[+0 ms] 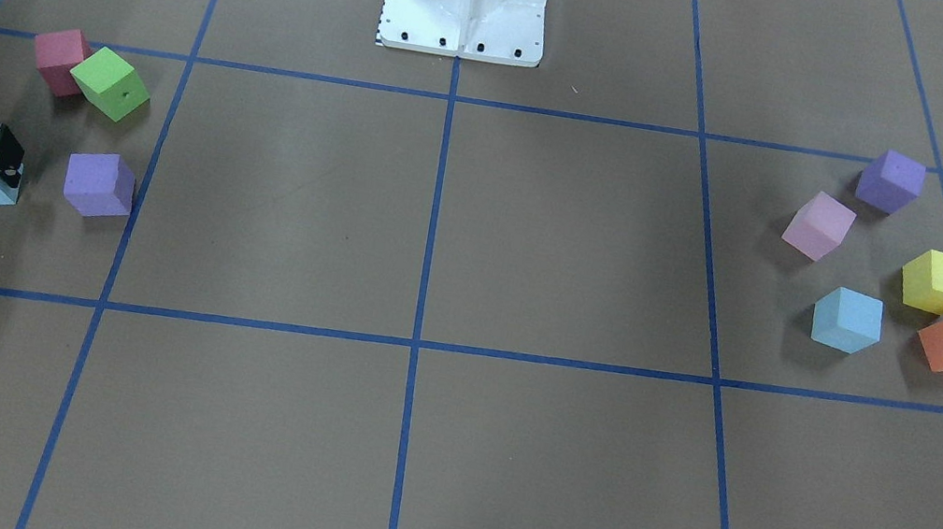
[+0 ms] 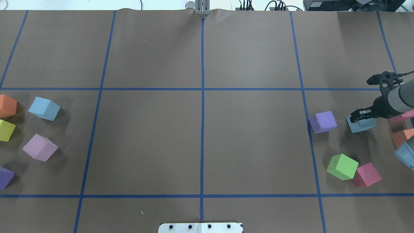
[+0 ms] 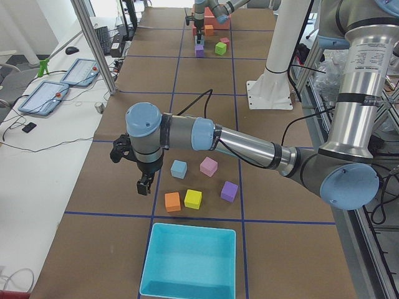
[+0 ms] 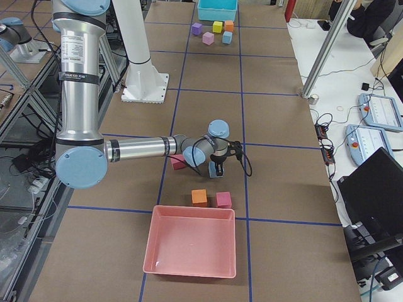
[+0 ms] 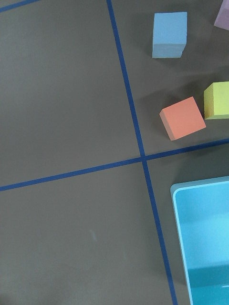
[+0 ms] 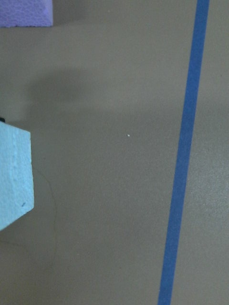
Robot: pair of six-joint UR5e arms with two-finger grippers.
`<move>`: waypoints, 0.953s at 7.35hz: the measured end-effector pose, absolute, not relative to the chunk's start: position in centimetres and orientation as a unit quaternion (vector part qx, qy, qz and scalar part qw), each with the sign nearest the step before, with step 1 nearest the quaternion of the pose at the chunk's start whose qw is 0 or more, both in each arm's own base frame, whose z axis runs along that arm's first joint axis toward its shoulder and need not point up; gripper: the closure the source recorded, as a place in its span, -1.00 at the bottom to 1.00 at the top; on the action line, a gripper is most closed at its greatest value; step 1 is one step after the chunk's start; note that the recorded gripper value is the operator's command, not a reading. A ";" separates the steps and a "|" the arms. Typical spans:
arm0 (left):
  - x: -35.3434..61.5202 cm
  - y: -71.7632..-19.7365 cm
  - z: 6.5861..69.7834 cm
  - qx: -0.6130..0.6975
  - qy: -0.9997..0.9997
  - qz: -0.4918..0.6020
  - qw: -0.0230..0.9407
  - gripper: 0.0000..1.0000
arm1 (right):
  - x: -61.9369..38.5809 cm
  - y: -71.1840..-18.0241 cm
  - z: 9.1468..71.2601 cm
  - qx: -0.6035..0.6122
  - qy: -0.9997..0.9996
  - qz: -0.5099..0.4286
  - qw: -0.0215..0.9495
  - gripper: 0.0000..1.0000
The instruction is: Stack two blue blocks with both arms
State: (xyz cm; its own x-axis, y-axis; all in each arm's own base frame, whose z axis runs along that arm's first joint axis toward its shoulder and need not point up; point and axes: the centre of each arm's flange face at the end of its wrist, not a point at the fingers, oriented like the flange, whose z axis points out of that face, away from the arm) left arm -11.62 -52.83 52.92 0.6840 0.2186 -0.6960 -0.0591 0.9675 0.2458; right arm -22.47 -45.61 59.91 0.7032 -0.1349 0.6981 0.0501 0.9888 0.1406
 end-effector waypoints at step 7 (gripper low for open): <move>-11.7 -52.8 52.7 0.104 0.390 0.076 0.912 -0.96 | -20.7 -52.0 47.6 0.044 -0.427 -0.021 0.903 -0.11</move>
State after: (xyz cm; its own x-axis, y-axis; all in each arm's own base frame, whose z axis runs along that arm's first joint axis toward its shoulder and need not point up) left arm -11.67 -52.79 52.71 0.6836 0.2202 -0.6958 -0.0578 0.9667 0.2492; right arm -20.67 -51.96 47.55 0.6346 -0.0762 0.7690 0.0015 0.9952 0.0973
